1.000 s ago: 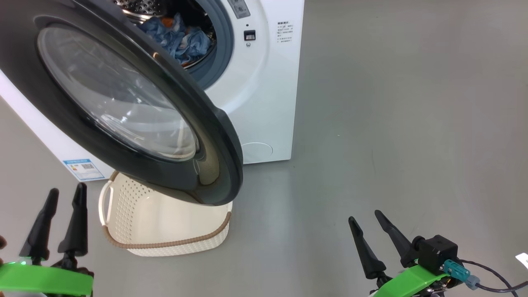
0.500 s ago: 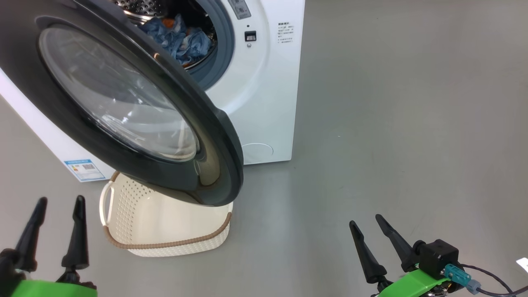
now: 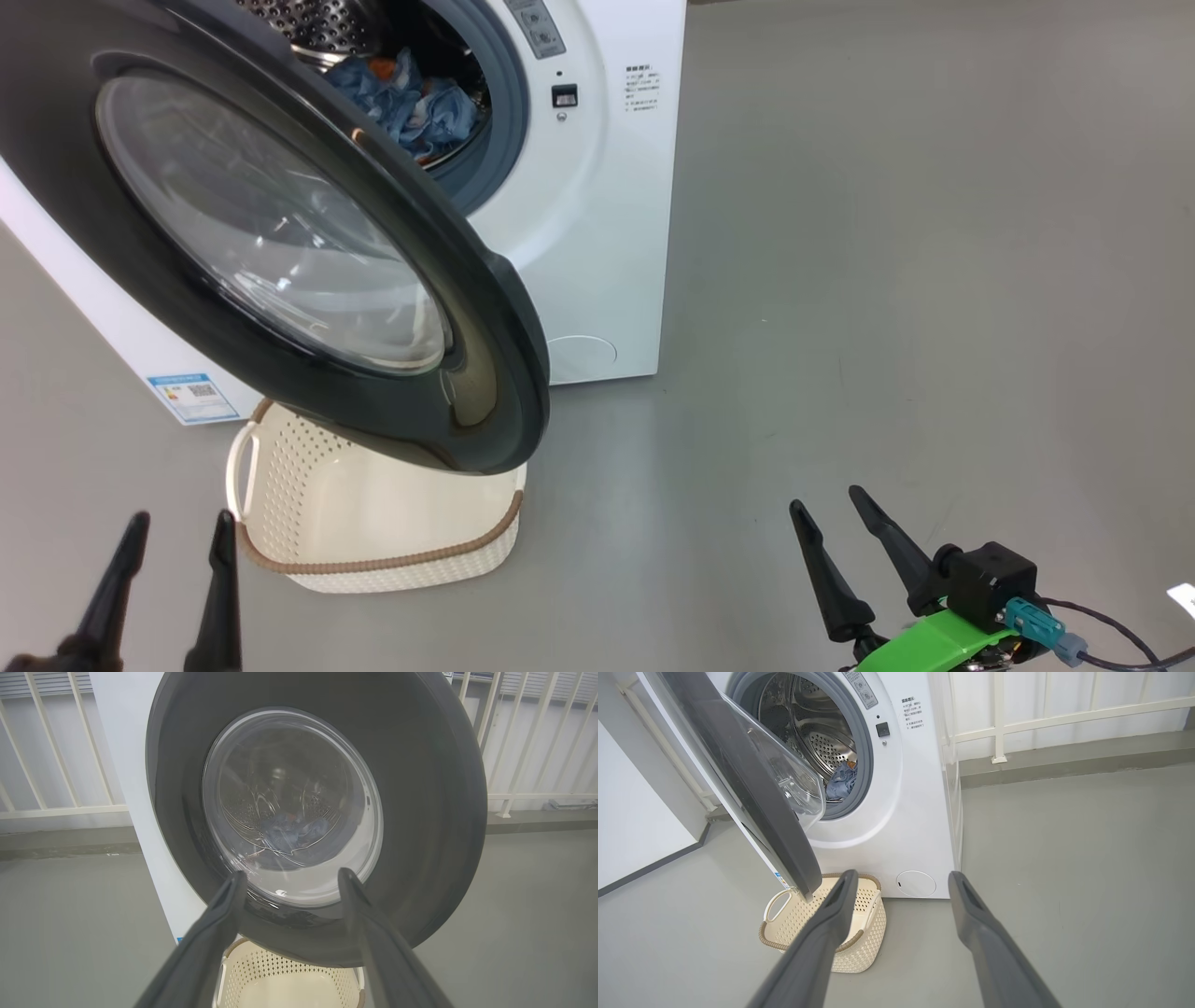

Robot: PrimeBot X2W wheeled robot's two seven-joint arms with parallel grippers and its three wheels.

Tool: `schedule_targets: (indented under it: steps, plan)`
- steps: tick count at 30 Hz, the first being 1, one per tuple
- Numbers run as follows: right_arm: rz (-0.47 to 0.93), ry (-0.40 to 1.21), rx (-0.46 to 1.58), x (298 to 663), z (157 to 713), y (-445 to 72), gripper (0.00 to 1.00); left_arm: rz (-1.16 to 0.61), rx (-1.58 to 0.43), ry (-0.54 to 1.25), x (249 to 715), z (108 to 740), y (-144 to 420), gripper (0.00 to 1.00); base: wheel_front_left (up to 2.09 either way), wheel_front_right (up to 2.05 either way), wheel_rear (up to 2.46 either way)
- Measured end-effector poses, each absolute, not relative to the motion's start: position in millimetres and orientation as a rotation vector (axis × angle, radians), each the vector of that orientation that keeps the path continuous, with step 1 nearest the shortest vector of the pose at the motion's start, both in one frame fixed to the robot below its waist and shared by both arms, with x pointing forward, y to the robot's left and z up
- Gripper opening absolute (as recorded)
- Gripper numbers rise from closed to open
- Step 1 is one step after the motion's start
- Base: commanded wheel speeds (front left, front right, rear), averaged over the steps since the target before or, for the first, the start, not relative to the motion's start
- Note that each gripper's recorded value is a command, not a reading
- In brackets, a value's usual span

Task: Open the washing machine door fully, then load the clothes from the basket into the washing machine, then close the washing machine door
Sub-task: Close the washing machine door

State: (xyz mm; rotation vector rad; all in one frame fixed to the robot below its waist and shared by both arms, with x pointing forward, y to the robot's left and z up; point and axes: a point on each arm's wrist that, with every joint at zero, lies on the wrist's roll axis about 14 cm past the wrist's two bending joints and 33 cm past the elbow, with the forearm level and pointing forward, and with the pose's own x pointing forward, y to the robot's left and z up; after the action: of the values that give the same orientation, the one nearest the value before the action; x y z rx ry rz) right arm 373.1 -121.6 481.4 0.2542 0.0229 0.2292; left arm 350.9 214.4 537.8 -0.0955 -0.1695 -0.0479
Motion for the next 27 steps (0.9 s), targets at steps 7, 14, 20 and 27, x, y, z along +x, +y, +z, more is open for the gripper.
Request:
schedule_targets:
  steps: [7, 14, 20, 27]
  plan:
    - [0.23, 0.019, 0.253, 372, 483, -122, 1.0, -0.028, -0.077, -0.128, 340, 524, 212, 1.0, 0.0, 0.0, 0.0]
    - [0.228, 0.019, 0.252, 372, 483, -123, 1.0, 0.001, -0.074, -0.102, 333, 515, 214, 1.0, 0.0, 0.0, 0.0]
    - [0.224, 0.015, 0.251, 371, 484, -124, 1.0, 0.009, -0.049, -0.083, 327, 510, 211, 1.0, 0.0, 0.0, 0.0]
    - [0.223, 0.009, 0.249, 370, 486, -125, 1.0, 0.032, -0.053, -0.079, 323, 508, 214, 1.0, 0.0, 0.0, 0.0]
